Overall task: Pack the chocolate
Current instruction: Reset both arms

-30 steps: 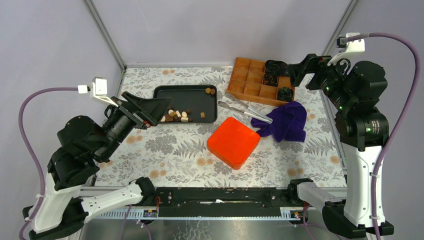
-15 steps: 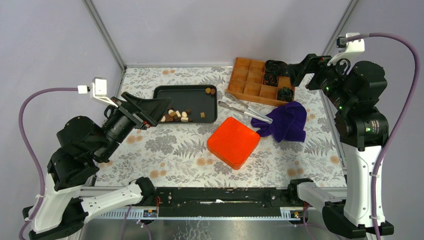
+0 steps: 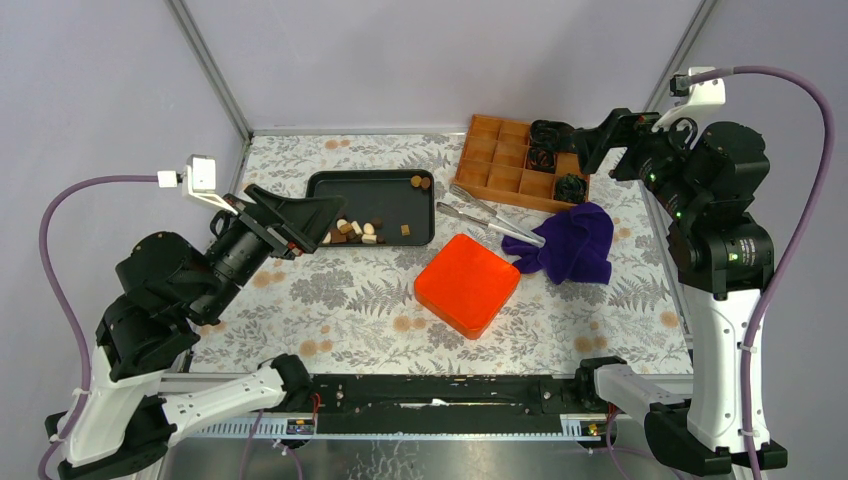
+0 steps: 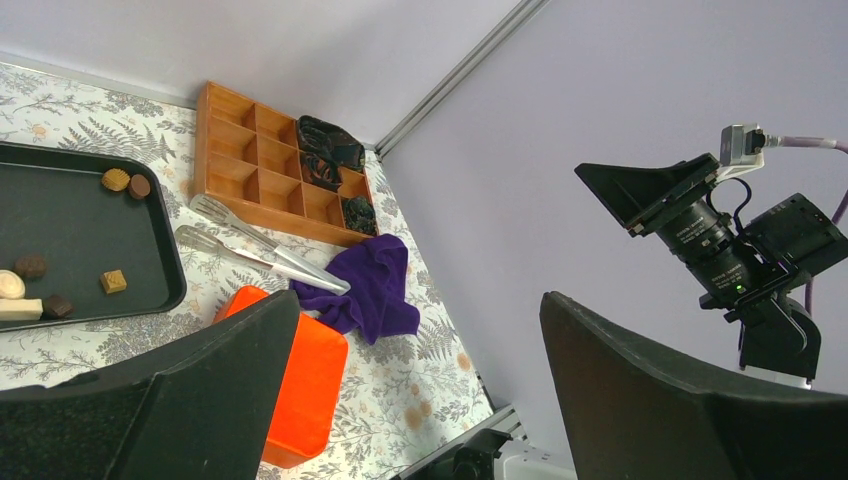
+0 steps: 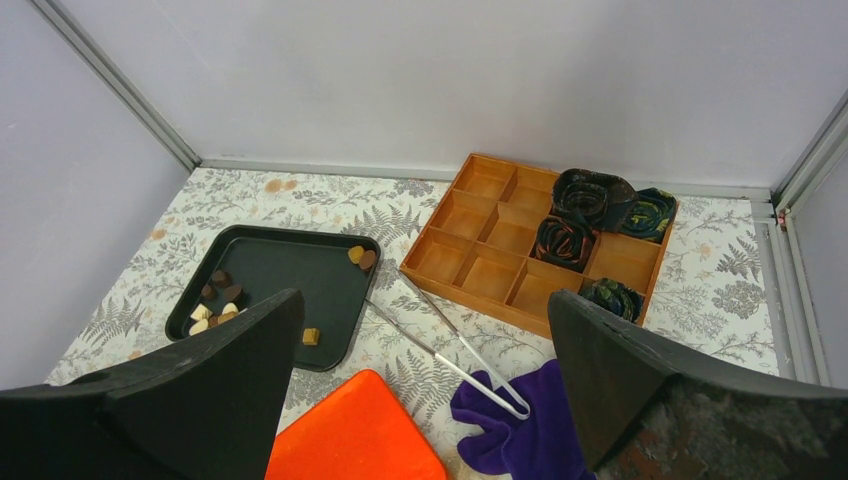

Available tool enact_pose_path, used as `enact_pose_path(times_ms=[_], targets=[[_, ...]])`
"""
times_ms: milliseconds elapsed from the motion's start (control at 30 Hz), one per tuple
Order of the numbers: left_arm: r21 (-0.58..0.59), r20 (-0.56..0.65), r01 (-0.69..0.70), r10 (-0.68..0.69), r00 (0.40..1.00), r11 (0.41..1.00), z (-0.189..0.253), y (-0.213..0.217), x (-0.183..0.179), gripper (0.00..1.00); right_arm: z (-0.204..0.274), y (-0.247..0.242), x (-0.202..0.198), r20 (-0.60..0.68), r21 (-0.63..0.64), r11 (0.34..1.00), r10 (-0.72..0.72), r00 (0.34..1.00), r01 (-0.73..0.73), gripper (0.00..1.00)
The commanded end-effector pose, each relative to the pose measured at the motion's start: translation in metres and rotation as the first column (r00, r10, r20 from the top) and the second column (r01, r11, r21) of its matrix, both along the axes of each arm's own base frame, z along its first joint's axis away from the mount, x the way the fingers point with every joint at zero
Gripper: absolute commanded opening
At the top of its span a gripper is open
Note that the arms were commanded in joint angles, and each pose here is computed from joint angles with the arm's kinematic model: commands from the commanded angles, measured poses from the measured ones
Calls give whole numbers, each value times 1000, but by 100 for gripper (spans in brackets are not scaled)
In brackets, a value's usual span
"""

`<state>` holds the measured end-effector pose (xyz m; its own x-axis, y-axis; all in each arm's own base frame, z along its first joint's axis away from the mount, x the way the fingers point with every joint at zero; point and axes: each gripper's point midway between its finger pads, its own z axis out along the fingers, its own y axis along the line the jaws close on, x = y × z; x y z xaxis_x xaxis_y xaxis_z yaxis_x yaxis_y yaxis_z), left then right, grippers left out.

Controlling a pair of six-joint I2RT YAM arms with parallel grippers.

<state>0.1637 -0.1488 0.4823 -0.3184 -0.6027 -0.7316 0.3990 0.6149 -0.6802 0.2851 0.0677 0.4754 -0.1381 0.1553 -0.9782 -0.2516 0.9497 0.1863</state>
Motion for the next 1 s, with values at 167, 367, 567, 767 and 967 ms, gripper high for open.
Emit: enact_pose_path(times_ms=[167,367,567,767,967], targets=[[-7,18,-7,7,1000,1000,5,-2,3,99,19,-1,2,72,16,1000,-9,997,8,100],[8,7,-19,19,1000,1000,-1,-2,6,99,13,2,3,60,16,1000,9,998,-10,100],[52,-17,-47,47,999,998,-20,-3,13,99,-5,20,-1,20,-1,992,125,992,-125,100],[88,-45,-60,64,997,994,-40,-8,20,99,-22,30,-2,-16,15,983,182,983,-182,100],[119,-73,-80,89,993,990,-59,-10,26,99,-24,38,-8,-11,22,972,233,973,-232,100]])
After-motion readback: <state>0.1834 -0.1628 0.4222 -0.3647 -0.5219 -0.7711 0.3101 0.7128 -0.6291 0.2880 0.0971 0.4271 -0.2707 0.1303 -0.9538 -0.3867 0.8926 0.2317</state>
